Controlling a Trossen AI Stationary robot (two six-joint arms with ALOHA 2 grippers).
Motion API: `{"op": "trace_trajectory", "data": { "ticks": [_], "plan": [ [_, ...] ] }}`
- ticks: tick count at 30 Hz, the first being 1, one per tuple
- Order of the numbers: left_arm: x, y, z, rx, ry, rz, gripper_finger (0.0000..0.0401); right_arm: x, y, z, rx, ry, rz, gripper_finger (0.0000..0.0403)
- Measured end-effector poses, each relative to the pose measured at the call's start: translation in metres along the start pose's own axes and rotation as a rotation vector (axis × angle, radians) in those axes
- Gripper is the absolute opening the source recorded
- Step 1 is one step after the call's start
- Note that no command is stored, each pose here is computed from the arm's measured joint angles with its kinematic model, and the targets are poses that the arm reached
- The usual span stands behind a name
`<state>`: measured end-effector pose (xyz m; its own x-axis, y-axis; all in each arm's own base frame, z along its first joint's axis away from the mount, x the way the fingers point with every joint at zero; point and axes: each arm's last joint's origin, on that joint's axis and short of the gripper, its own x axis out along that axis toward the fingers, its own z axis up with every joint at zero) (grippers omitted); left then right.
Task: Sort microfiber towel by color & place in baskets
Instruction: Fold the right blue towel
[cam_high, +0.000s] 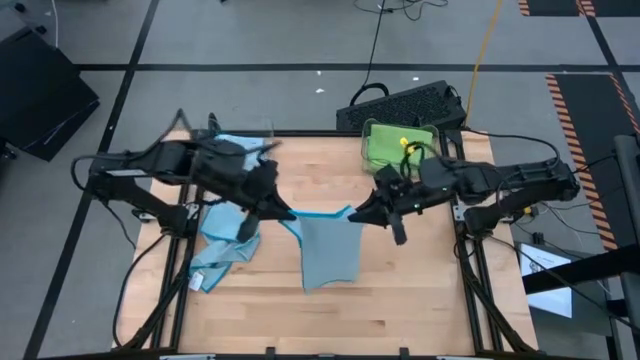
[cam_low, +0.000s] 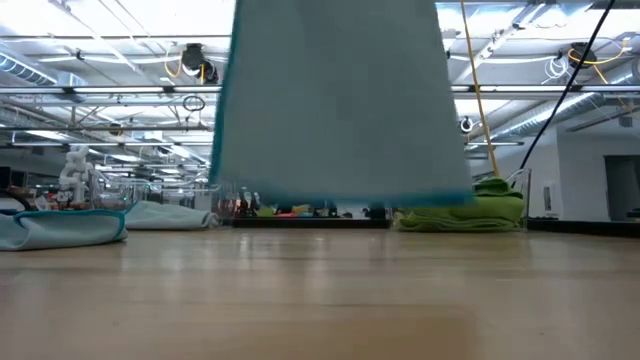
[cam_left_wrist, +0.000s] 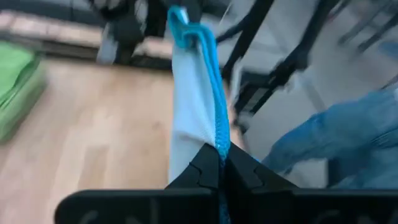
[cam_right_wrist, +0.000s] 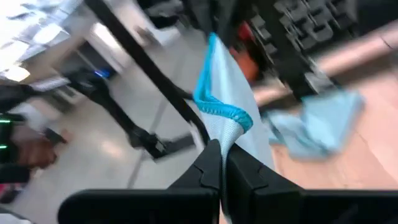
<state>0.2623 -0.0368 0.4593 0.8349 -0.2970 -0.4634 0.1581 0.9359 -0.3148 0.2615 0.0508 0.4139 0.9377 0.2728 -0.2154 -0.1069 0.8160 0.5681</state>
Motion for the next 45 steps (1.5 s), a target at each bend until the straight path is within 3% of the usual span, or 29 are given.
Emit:
{"op": "trace_trajectory", "data": {
  "ticks": [4, 9, 16, 24, 33, 37, 45],
  "plan": [
    [0.020, 0.012, -0.016, -0.001, 0.112, 0.023, 0.0005, 0.002, -0.012, -0.011, 0.055, 0.099, -0.061, 0.0000],
    [0.027, 0.007, -0.017, -0.014, 0.116, -0.080, 0.0008, 0.003, -0.006, -0.018, 0.089, 0.176, 0.064, 0.0000],
    [0.025, 0.019, -0.011, 0.056, 0.064, 0.002, 0.0007, 0.005, -0.018, -0.018, 0.083, 0.178, 0.064, 0.0000],
    [0.015, 0.012, 0.008, 0.011, -0.037, -0.265, 0.0007, -0.014, -0.006, -0.002, 0.172, 0.124, 0.245, 0.0000],
    [0.036, 0.021, 0.003, 0.063, 0.030, -0.281, 0.0006, -0.013, -0.011, -0.006, 0.121, 0.180, 0.238, 0.0000],
    [0.048, 0.036, 0.000, 0.069, 0.073, -0.226, 0.0005, -0.010, -0.030, -0.017, 0.110, 0.242, 0.152, 0.0000],
    [0.076, 0.088, -0.018, 0.135, 0.272, 0.089, 0.0006, -0.001, -0.096, -0.057, 0.165, 0.264, -0.102, 0.0000]
  ]
}}
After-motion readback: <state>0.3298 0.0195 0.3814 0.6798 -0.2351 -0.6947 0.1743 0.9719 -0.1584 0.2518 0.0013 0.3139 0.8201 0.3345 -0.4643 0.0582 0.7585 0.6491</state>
